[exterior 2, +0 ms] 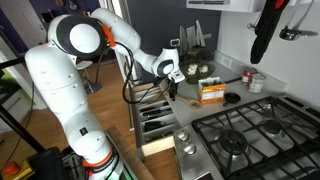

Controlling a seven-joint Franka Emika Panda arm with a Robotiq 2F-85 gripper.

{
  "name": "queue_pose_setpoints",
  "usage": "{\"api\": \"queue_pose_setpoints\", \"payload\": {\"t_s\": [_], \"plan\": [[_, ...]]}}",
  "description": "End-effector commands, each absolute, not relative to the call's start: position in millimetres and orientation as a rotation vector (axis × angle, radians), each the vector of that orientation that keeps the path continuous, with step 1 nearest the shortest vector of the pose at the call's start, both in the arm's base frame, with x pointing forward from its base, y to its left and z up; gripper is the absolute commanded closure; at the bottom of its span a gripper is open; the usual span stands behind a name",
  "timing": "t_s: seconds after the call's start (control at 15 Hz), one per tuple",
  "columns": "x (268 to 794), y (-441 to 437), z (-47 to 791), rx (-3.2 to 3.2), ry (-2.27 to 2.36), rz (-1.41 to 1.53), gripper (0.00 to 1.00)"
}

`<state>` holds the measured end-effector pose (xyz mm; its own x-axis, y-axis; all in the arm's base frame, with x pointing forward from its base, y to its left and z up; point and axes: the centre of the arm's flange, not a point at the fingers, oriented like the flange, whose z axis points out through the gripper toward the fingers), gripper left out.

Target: Put the wooden cutlery in the open drawer

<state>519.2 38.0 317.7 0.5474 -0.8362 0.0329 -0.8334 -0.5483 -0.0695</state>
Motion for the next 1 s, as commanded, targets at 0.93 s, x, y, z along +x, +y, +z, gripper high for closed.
{"api": "queue_pose_setpoints", "payload": {"t_s": [0.93], "plan": [[446.9, 30.7, 355.2, -2.793, 1.407, 0.0, 0.94]]}}
